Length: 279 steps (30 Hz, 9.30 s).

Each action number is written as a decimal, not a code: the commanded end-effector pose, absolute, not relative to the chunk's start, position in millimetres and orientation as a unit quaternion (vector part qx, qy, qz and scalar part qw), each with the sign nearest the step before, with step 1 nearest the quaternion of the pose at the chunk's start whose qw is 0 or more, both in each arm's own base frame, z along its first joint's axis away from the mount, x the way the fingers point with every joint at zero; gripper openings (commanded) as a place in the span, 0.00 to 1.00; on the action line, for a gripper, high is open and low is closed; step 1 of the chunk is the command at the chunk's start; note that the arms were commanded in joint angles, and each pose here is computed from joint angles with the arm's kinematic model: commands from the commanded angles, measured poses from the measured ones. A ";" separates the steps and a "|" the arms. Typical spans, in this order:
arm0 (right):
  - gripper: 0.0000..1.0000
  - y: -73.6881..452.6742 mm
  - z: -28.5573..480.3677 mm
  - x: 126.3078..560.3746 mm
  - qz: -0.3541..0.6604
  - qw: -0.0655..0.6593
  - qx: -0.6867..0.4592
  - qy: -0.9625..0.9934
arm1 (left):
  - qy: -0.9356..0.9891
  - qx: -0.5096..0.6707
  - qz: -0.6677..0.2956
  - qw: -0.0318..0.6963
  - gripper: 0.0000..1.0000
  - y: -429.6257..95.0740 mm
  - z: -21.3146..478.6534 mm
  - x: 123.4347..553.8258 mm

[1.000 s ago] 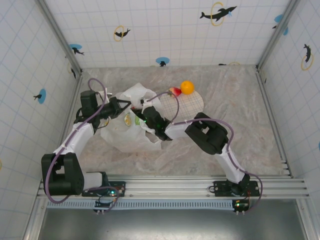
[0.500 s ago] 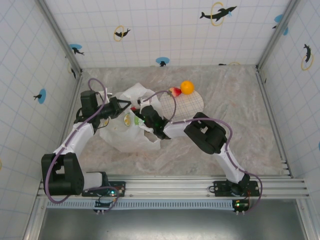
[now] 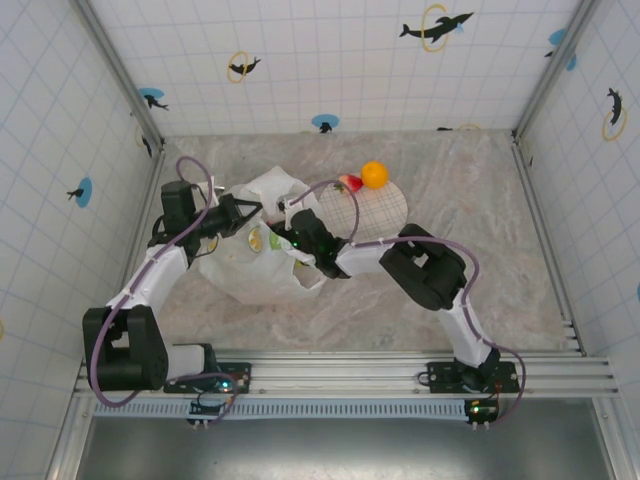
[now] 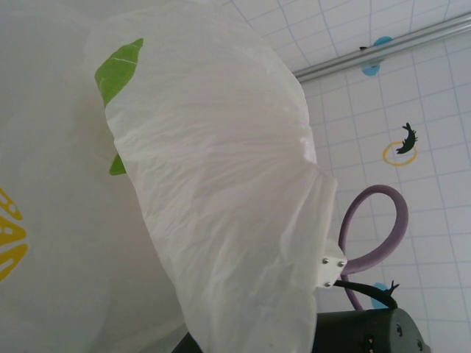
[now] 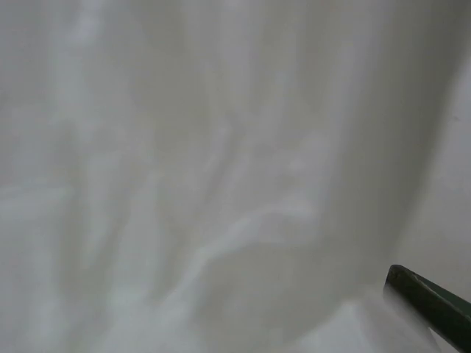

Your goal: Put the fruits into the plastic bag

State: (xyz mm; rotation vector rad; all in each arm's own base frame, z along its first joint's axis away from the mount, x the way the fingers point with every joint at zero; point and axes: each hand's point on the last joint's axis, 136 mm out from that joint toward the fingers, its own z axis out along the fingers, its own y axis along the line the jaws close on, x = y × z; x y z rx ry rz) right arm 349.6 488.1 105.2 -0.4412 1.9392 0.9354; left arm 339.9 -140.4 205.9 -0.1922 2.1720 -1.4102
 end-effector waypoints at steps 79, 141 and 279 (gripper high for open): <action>0.97 230.9 187.1 384.8 0.178 0.530 -0.136 0.818 | 0.813 -0.135 -0.474 0.311 0.00 -90.4 198.4 357.9; 0.61 237.5 156.3 389.2 0.285 0.451 -0.094 0.840 | 0.804 -0.129 -0.501 0.294 0.00 -99.6 198.9 353.7; 0.90 388.6 167.7 239.2 0.433 0.405 -0.339 0.731 | 0.810 -0.064 -0.519 0.264 0.00 -144.6 203.8 341.4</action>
